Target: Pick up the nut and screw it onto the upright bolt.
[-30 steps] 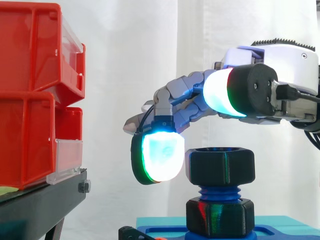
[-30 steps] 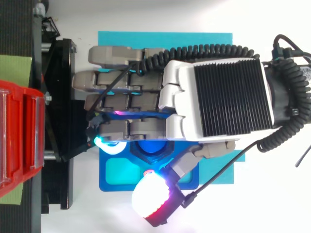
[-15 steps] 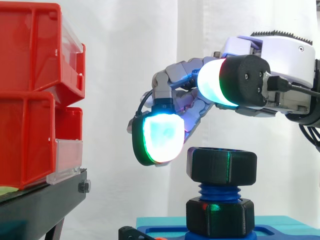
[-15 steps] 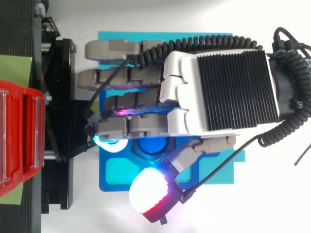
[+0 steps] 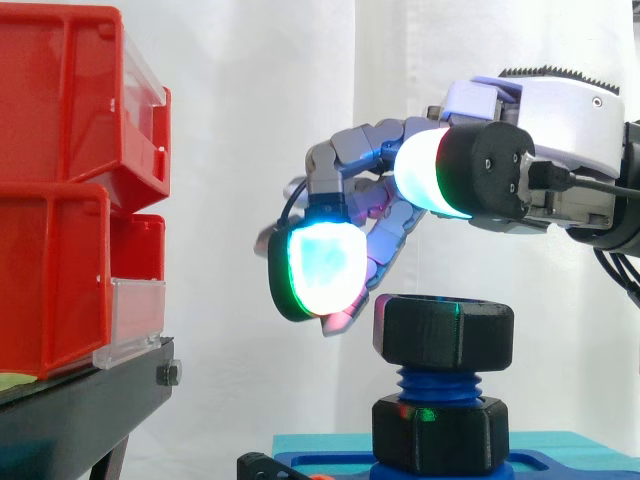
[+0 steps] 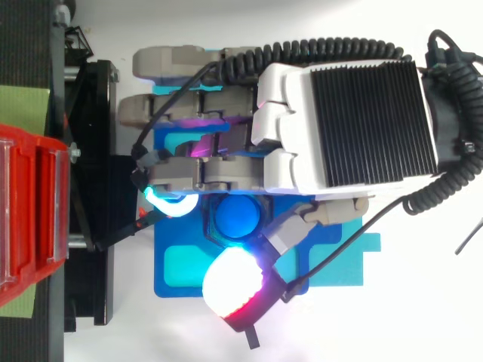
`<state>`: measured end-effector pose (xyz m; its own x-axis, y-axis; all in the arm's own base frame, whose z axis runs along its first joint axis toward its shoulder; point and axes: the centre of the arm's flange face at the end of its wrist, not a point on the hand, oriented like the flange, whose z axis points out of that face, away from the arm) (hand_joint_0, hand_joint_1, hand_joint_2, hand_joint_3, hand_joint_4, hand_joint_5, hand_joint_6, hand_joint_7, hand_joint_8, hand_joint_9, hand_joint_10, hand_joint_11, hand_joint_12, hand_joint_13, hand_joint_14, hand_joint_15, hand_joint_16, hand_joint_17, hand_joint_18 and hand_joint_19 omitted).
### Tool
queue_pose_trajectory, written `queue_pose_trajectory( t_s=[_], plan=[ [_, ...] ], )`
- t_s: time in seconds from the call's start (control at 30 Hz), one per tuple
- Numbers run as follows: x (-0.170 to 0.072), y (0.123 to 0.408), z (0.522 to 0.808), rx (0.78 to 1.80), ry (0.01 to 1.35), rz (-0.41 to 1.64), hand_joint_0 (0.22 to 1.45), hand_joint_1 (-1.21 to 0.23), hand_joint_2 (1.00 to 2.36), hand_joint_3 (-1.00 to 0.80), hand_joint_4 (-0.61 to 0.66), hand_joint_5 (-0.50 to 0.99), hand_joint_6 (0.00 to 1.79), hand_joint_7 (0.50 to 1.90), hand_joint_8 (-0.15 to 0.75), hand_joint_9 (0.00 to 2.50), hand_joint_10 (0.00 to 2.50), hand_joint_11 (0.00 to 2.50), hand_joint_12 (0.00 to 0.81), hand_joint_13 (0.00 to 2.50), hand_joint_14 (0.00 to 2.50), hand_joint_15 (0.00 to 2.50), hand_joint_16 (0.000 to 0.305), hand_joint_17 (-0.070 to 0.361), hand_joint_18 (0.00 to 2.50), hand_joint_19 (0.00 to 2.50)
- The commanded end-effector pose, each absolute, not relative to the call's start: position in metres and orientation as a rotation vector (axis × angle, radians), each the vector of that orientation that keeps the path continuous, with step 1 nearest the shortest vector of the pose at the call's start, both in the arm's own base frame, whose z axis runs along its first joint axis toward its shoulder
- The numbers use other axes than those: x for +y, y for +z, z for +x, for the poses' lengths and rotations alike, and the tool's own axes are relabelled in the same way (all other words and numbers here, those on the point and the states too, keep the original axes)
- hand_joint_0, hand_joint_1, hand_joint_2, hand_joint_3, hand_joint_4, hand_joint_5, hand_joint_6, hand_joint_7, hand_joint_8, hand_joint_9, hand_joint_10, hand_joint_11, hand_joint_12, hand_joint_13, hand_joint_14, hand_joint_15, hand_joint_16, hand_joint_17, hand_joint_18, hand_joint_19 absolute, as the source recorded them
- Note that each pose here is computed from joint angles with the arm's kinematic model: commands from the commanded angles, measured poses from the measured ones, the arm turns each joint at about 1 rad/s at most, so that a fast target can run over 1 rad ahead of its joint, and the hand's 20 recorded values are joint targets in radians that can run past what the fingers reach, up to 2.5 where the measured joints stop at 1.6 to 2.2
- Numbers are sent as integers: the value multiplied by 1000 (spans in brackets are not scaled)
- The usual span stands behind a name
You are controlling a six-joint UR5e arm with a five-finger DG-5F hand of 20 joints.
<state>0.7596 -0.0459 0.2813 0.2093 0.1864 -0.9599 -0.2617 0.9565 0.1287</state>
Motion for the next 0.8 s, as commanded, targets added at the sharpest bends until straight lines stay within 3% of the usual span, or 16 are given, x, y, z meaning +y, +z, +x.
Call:
queue_pose_trajectory(
  t_s=[0.0, 0.07, 0.17, 0.27, 0.37, 0.53, 0.77],
  plan=[
    [-45, 283, 760, 1311, 316, -73, 509, -263, 1000, -500, 282, -19, 505, 1057, 233, 883, 0, 0, 205, 279, 0, 0, 20, 45, 0, 0],
    [-43, 284, 761, 1308, 320, -77, 497, -255, 1000, -500, 292, -76, 504, 868, 233, 752, 0, 0, 223, 187, 0, 0, 24, 54, 0, 0],
    [-36, 282, 761, 1314, 325, -79, 481, -240, 1000, -500, 221, -141, 502, 713, 225, 598, 0, 0, 248, 66, 0, 0, 30, 67, 0, 0],
    [-25, 281, 761, 1316, 337, -87, 469, -209, 1000, -500, 180, -178, 501, 645, 209, 434, 0, 0, 270, 0, 0, 0, 34, 76, 0, 0],
    [-21, 282, 761, 1315, 340, -89, 452, -125, 1000, -500, 130, -223, 501, 615, 168, 5, 0, 0, 306, 0, 0, 0, 42, 95, 0, 0],
    [-20, 280, 760, 1332, 344, -93, 439, -55, 1000, -500, 70, -275, 501, 569, 137, 0, 0, 0, 315, 0, 0, 0, 50, 113, 0, 0],
    [-16, 270, 753, 1425, 347, -90, 433, -82, 1000, -500, 121, -261, 501, 611, 156, 0, 0, 0, 328, 0, 0, 0, 54, 121, 0, 0]
  ],
)
